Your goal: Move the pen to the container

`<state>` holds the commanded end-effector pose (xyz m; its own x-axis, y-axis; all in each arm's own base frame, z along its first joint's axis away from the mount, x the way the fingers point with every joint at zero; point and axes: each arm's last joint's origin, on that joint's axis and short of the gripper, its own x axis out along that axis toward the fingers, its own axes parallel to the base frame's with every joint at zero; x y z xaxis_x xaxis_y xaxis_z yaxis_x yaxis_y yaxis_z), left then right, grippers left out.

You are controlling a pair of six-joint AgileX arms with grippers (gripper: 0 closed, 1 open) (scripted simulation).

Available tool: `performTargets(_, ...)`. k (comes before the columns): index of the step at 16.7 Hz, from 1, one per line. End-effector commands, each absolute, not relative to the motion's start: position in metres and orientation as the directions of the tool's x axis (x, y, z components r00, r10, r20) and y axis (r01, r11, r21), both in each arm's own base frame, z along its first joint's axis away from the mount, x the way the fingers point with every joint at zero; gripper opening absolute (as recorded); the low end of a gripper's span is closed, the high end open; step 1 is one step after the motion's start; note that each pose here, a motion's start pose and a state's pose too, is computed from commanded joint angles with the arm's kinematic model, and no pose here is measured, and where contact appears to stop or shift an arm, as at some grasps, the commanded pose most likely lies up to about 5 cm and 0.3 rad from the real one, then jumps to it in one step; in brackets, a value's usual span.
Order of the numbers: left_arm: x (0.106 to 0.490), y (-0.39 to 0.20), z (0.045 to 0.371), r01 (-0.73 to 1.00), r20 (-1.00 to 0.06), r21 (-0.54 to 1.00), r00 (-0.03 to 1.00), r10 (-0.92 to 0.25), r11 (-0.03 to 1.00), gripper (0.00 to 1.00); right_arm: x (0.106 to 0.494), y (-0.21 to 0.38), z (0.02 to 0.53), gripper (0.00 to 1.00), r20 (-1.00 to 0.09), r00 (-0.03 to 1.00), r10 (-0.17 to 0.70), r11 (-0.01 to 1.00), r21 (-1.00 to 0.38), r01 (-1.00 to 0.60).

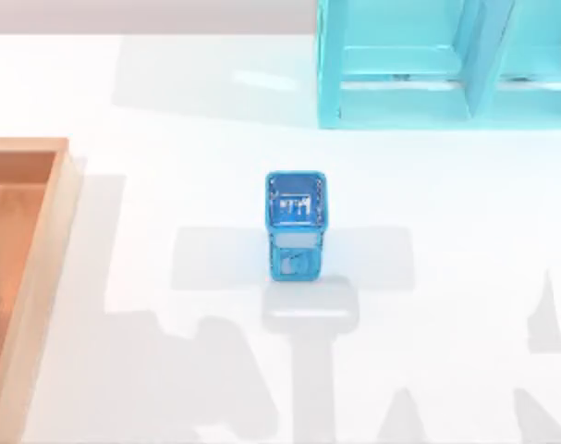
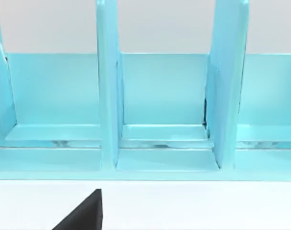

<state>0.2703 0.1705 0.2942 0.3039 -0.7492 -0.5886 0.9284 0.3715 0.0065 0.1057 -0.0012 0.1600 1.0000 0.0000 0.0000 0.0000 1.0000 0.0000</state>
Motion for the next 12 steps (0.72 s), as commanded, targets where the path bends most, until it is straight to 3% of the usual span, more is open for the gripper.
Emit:
performTargets(8,0.276,0.176,0.296,0.933,-0.583,0.035,0.311,-0.751,0.359,0.0,0.106,-0.001,0.16,1.0,0.0,1.0,0.0,1.0,0.0,0.0)
performTargets(12,0.278,0.167,0.279,0.93,-0.585,0.024,0.31,-0.75,0.366,0.0,0.106,-0.001,0.16,1.0,0.0,1.0,0.0,1.0,0.0,0.0)
